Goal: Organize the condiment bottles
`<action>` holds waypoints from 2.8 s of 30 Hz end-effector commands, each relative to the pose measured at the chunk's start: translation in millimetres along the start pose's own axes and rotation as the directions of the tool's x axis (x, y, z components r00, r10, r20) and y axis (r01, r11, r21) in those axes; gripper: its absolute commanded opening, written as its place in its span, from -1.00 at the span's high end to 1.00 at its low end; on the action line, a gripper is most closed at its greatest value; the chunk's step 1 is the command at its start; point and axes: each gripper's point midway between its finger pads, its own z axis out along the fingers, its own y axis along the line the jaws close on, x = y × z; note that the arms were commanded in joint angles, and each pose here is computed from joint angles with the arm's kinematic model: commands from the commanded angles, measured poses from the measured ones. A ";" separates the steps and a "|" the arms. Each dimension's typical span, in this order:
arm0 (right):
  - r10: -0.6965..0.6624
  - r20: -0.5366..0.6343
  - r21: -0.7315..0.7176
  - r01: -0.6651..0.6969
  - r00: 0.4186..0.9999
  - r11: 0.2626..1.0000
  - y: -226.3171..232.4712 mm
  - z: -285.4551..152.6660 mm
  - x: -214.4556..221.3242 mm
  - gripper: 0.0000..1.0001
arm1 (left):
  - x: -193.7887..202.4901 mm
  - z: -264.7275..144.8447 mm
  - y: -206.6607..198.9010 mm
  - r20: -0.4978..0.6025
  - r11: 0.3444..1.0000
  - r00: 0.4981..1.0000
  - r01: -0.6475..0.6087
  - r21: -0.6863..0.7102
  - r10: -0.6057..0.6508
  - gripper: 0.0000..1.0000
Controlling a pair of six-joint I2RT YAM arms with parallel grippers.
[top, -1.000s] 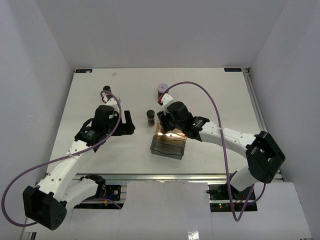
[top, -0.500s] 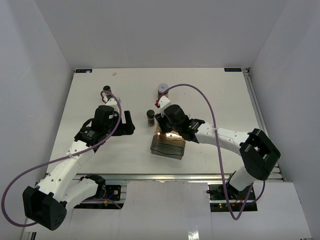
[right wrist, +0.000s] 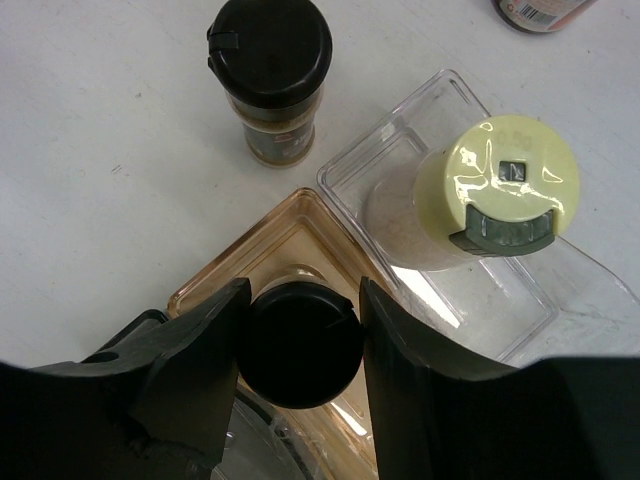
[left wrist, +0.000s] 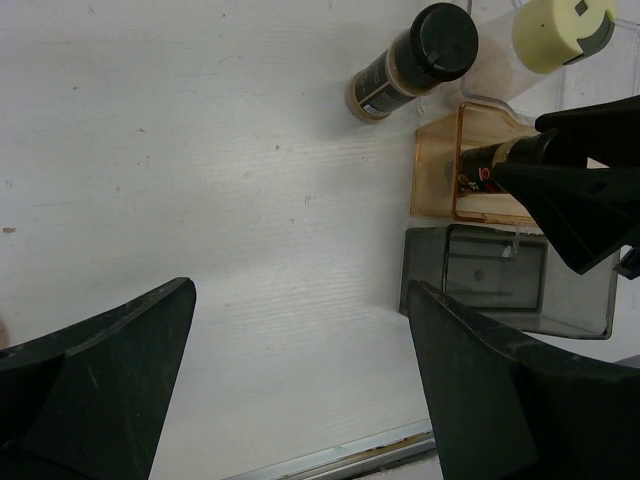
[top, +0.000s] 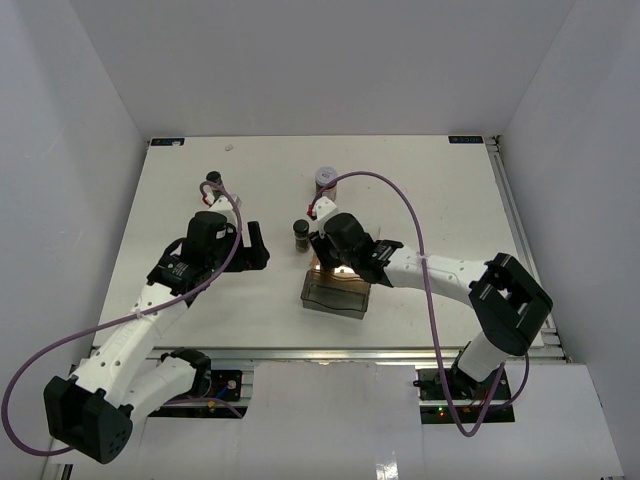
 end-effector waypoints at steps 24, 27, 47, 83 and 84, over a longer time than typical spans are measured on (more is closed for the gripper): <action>-0.082 0.152 -0.005 0.083 0.985 0.997 3.9 -28.5 -128.0 -0.37 | -21.9 -15.3 -3.6 0.085 1.000 0.996 0.014 0.010 -0.015 -0.96; -0.097 0.136 -0.019 0.100 0.986 0.995 9.1 -17.8 -134.3 -0.37 | -25.6 -20.1 -1.7 0.108 1.000 0.994 0.018 0.001 -0.018 -0.96; -0.135 -0.034 -0.007 0.135 0.990 0.991 19.4 56.5 -86.8 -0.37 | -23.7 -21.9 3.1 0.128 1.000 0.992 0.009 -0.013 -0.007 -0.96; -0.087 0.137 0.017 0.086 0.987 0.996 -3.8 -40.2 -156.7 0.85 | -18.2 -14.7 4.6 0.107 1.000 0.994 0.013 -0.018 -0.011 -0.96; -0.084 0.153 0.014 0.083 0.985 0.996 -5.1 -50.9 -160.9 0.85 | -18.9 -15.0 3.9 0.110 1.000 0.994 0.013 -0.015 -0.012 -0.96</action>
